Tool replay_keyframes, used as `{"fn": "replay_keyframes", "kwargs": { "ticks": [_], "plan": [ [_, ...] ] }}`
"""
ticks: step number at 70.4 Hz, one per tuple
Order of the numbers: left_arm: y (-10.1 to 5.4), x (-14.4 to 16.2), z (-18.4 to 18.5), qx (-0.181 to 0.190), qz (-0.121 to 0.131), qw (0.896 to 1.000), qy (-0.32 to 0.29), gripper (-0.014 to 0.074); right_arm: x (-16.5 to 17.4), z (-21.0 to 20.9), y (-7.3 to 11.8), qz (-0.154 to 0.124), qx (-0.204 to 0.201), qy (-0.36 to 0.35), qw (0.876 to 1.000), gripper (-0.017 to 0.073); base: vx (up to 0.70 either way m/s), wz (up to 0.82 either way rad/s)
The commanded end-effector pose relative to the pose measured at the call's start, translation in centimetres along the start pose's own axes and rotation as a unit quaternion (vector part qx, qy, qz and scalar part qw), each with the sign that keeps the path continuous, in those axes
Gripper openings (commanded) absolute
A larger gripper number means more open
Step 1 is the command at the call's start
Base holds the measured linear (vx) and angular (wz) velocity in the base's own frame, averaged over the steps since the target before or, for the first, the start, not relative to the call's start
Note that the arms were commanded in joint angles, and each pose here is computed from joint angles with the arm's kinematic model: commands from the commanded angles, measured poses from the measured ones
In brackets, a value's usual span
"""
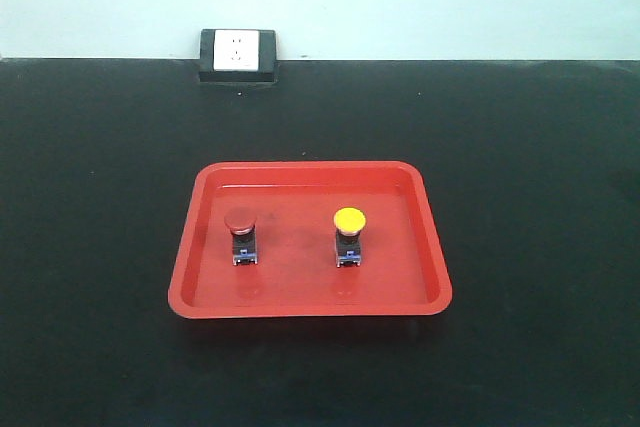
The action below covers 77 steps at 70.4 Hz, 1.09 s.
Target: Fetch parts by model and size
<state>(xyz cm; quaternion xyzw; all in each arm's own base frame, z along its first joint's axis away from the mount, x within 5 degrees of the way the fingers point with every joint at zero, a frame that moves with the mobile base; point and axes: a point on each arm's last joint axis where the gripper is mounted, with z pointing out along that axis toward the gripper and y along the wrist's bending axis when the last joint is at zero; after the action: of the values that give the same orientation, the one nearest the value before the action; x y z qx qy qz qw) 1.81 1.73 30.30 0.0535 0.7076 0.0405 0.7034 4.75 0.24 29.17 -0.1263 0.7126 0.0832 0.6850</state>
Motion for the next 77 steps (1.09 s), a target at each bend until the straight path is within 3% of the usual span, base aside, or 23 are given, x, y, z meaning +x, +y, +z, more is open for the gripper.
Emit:
{"fn": "replay_keyframes", "kwargs": {
  "ticks": [1, 17, 24, 32, 38, 43, 58, 77],
  "plan": [
    [0.0, -1.1, 0.0, 0.007, 0.001, 0.999, -0.031, -0.0006, -1.2, 0.1, 0.2, -0.016, -0.011, -0.034, 0.999, -0.0002, 0.00, 0.00],
    [-0.1, -1.1, 0.0, 0.008, -0.001, 0.999, -0.035, -0.0006, -1.2, 0.1, 0.2, -0.016, -0.011, -0.034, 0.999, -0.0002, 0.00, 0.00],
    [-0.3, -1.2, -0.1, 0.024, -0.022, 0.999, -0.040, -0.0006, -1.2, 0.1, 0.2, -0.016, -0.011, -0.034, 0.999, -0.0002, 0.00, 0.00],
    [-0.9, -1.1, -0.1, 0.035, -0.025, 0.999, -0.031, -0.0006, -1.2, 0.1, 0.2, -0.016, -0.011, -0.034, 0.999, -0.0002, 0.00, 0.00],
    [-1.2, -0.9, 0.0, 0.031, -0.022, 0.999, -0.025, -0.0006, -1.2, 0.1, 0.2, -0.016, -0.011, -0.034, 0.999, -0.0002, 0.00, 0.00],
    [-1.4, -0.4, 0.3, 0.021, -0.036, 0.999, -0.025, -0.0006, -1.2, 0.1, 0.2, -0.016, -0.011, -0.034, 0.999, -0.0002, 0.00, 0.00],
    [-2.1, 2.9, 2.0, -0.006, -0.089, 0.996, -0.018, -0.0006, -1.2, 0.1, 0.2, -0.016, -0.011, -0.034, 0.999, -0.0002, 0.00, 0.00],
    [-2.6, 7.9, 3.3, -0.028, -0.095, 0.995, 0.012, -0.0006, -1.2, 0.1, 0.2, -0.016, -0.011, -0.034, 0.999, -0.0002, 0.00, 0.00]
  ]
}}
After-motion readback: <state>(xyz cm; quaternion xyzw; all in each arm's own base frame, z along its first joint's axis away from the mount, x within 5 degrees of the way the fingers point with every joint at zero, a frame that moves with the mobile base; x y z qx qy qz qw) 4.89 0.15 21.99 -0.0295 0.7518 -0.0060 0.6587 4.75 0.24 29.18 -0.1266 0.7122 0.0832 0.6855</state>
